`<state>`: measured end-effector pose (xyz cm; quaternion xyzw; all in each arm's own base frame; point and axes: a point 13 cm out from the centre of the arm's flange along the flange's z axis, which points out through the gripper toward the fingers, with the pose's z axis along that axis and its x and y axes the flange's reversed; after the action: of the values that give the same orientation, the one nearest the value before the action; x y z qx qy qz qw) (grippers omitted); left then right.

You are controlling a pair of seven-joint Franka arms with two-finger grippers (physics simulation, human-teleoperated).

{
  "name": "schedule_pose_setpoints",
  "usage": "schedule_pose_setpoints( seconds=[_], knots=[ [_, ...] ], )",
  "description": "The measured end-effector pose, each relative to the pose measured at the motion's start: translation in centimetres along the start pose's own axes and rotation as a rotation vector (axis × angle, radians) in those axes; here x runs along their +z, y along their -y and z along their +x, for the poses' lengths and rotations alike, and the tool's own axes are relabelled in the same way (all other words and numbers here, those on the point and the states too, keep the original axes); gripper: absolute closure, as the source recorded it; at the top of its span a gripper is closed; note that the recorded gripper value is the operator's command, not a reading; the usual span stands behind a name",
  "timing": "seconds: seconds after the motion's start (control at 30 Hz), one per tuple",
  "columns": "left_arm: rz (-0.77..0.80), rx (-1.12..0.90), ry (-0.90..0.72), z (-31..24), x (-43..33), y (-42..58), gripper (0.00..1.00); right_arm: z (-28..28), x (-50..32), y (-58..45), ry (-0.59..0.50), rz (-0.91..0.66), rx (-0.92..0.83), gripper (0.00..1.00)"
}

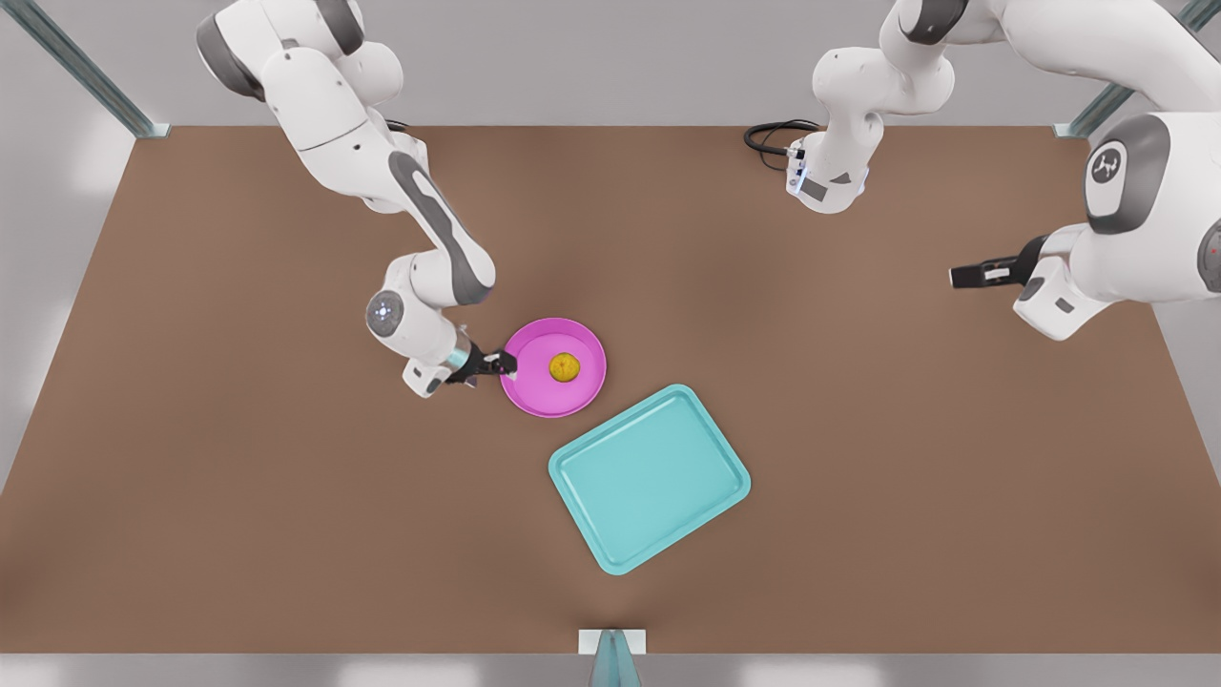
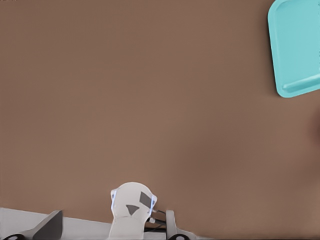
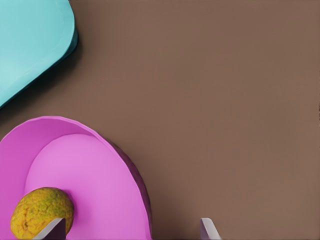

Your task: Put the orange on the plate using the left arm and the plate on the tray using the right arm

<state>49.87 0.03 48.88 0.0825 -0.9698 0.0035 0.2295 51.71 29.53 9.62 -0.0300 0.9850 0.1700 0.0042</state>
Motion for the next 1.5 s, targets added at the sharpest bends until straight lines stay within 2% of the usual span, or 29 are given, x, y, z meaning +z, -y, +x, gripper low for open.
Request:
schedule_pose_setpoints(
  seconds=[0.63, 0.67, 0.73, 0.83, 0.87, 0.93, 1.0, 1.1, 1.5],
  knots=[
    [0.000, 0.139, -0.012, 0.9, -0.3, -0.4, 0.00, 1.8, 5.3, -1.2, -0.047, -0.001, 0.004, 0.01],
    [0.000, 0.143, -0.013, 1.0, -0.3, -0.4, 0.00, 1.9, 5.5, -1.2, -0.052, -0.001, 0.002, 0.16],
    [-0.001, 0.150, -0.017, 1.2, -0.3, -0.4, 0.00, 2.1, 5.8, -1.1, -0.057, -0.001, -0.002, 0.32],
    [-0.002, 0.158, -0.024, 1.4, -0.3, -0.5, 0.00, 2.2, 6.0, -1.1, -0.061, -0.001, -0.011, 0.41],
    [-0.002, 0.161, -0.027, 1.4, -0.3, -0.5, 0.00, 2.2, 6.0, -1.1, -0.061, -0.001, -0.014, 0.52],
    [-0.002, 0.167, -0.029, 1.5, -0.3, -0.4, 0.00, 2.1, 5.9, -1.1, -0.063, -0.003, -0.018, 0.64],
    [-0.001, 0.172, -0.030, 1.6, -0.3, -0.4, 0.00, 2.1, 5.9, -1.1, -0.066, -0.005, -0.023, 0.71],
    [0.000, 0.180, -0.032, 1.6, -0.3, -0.3, 0.00, 2.0, 5.8, -1.1, -0.070, -0.007, -0.033, 0.79],
    [-0.005, 0.188, -0.027, 1.4, -0.4, -0.5, 0.00, 0.2, 3.6, -2.9, -0.035, -0.033, -0.090, 0.79]
  ],
)
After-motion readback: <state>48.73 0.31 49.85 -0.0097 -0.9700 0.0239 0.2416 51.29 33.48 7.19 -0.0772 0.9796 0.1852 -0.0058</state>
